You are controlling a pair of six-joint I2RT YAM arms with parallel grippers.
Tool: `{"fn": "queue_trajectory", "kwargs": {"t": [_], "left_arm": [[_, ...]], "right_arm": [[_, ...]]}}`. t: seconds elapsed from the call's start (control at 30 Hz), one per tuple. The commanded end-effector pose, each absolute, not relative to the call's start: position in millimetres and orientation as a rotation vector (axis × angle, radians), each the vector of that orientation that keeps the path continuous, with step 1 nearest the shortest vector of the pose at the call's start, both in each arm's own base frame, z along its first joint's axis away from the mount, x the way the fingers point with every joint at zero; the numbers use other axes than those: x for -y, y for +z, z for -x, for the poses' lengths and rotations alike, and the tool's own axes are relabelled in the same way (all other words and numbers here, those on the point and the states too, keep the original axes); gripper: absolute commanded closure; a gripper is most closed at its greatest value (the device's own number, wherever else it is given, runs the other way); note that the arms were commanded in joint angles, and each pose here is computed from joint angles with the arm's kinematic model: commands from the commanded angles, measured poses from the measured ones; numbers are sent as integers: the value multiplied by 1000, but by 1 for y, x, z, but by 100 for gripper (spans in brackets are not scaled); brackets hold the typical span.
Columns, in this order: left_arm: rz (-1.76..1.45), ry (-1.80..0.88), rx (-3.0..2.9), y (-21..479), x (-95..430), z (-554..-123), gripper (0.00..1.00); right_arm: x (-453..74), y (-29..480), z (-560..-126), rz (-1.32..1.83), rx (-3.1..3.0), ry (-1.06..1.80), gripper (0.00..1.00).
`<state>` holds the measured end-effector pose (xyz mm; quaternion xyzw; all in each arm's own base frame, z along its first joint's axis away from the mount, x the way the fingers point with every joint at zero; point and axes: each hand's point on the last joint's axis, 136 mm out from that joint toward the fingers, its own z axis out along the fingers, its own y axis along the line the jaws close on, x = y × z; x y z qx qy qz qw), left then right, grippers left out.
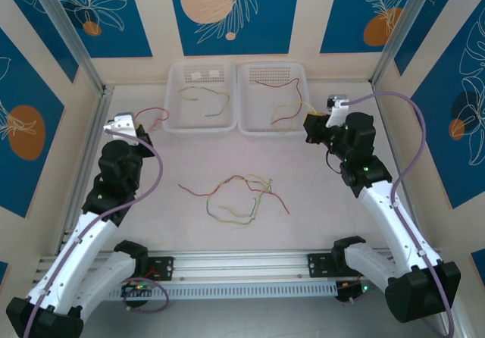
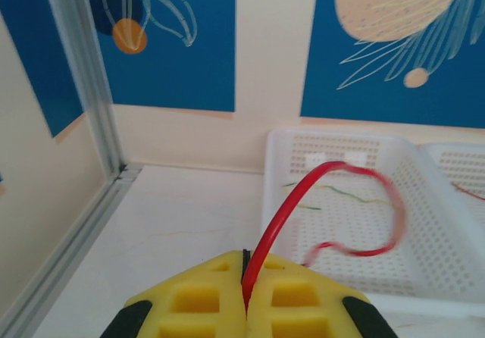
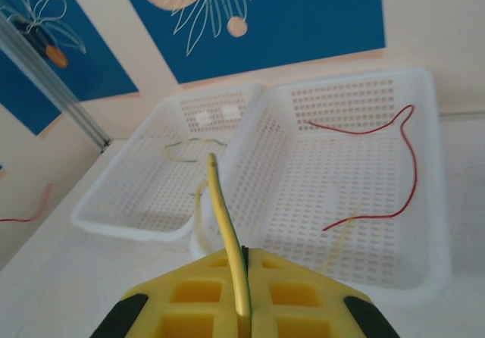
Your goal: Untangle the cables
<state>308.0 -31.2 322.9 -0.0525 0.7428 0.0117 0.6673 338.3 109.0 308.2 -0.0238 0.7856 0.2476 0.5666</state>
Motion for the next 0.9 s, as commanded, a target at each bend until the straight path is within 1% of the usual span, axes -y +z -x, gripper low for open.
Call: {"fn": "queue_trajectory", "kwargs": {"t": [0.0,0.27,0.4,0.53,0.67,0.87], "left_arm": [[49,-89,-1597,346,48,-305,100],[-83,-263,-1531,365,80,-299,100],[-215,-389,-1565,363,114,-313,100],[-281,-480,-1619,361,140,-339,100],[-327,-543,-1652,359,171,-375,100],[-490,-596,-1696,347,247,-429,100]], "right_arm": [[-112,319,-334,51,-1840,623,100],[-131,339,-343,102,-1826,709,100],[-122,357,-347,41,-1768,648,100],[-114,368,-342,1,-1710,631,100],[-106,371,-329,-16,-1662,607,100],[-89,372,-310,-53,-1622,544,100]]}}
